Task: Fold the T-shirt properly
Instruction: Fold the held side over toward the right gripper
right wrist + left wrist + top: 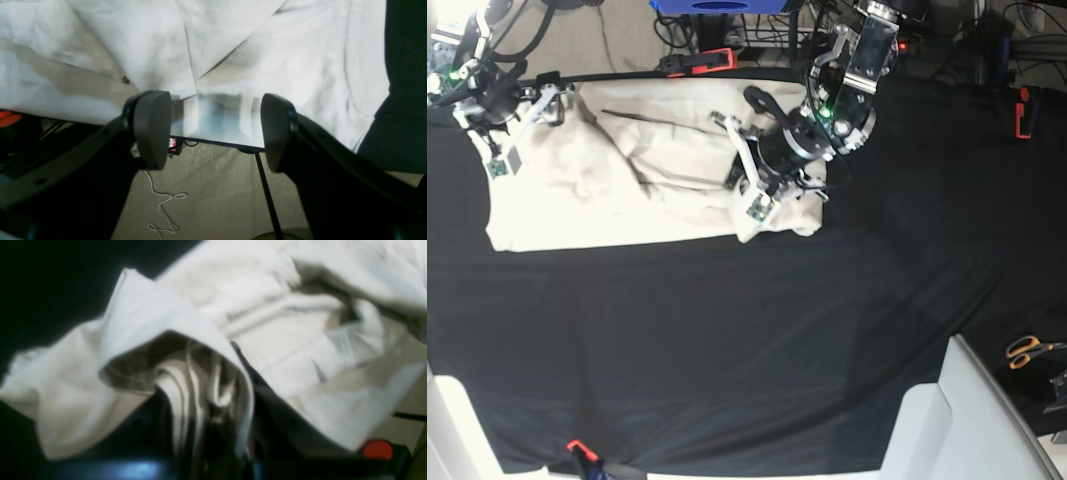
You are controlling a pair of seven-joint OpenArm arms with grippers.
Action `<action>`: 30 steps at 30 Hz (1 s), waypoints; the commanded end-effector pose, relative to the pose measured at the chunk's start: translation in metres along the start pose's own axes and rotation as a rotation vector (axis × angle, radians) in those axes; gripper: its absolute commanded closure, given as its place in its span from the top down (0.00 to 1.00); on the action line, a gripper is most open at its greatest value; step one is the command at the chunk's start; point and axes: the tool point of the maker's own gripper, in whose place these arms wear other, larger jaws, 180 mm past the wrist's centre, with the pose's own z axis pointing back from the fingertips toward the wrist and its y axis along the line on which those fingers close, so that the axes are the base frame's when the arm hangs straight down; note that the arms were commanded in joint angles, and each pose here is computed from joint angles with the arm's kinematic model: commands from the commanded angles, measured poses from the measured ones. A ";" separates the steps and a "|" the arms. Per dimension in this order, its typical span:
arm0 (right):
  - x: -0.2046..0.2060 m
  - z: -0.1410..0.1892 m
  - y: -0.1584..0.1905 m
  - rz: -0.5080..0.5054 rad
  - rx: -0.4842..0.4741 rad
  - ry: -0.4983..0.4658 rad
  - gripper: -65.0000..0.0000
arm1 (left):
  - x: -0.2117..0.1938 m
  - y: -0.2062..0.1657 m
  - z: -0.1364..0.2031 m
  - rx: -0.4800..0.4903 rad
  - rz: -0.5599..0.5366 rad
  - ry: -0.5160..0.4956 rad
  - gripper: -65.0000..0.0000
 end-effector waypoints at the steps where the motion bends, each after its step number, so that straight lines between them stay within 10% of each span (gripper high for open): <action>1: 0.006 0.004 -0.004 0.007 -0.008 -0.027 0.61 | 0.011 -0.002 0.001 -0.004 0.009 -0.042 0.00; 10: 0.009 0.004 -0.004 0.010 -0.007 -0.031 0.61 | 0.022 -0.001 -0.002 -0.002 0.004 -0.060 0.00; 18: 0.010 0.004 -0.003 0.012 -0.005 -0.032 0.61 | 0.038 -0.040 -0.018 -0.103 -0.083 -0.068 0.51; 30: 0.010 0.004 -0.005 0.012 -0.011 -0.034 0.61 | 0.034 -0.126 -0.035 -0.308 -0.239 -0.025 0.53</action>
